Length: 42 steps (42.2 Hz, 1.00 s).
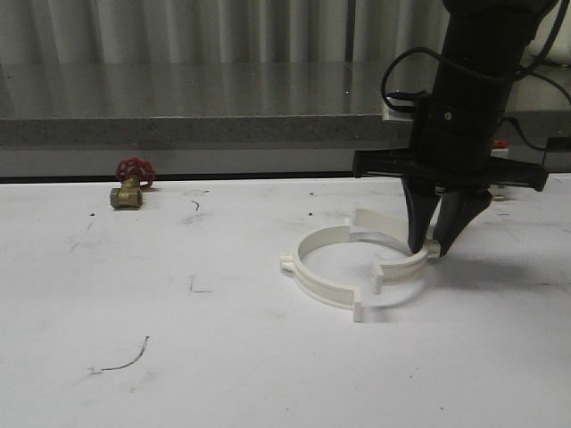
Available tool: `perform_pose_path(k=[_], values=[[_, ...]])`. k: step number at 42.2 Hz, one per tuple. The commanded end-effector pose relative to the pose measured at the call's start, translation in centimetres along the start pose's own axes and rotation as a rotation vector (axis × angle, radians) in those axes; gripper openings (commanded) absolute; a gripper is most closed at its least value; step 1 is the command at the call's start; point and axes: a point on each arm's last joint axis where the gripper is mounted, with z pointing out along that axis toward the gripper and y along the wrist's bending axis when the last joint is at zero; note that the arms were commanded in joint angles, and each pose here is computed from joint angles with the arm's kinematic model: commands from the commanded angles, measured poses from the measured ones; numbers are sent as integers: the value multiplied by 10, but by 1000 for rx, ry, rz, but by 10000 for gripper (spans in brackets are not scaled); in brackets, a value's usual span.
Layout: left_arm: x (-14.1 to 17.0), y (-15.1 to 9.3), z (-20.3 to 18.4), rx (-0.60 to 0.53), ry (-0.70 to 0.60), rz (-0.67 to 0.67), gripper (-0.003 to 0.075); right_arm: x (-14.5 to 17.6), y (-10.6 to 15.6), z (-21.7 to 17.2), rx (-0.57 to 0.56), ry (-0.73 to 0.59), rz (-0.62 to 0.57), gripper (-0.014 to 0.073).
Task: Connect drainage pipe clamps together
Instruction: 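Carry the clamp half with the right gripper and press it against the first half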
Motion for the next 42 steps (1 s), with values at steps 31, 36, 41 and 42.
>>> perform_pose_path(k=[31, 36, 41, 42], values=[[-13, 1, -5, -5, -93, -8, 344, -5, 8, -14, -37, -53, 7, 176], [-13, 1, -5, -5, -93, -8, 344, -5, 8, -14, -37, -53, 18, 176], [-13, 1, -5, -5, -93, -8, 344, -5, 8, -13, -38, -54, 35, 176], [-13, 1, -5, -5, -93, -8, 344, -5, 8, -12, -38, -53, 38, 176]])
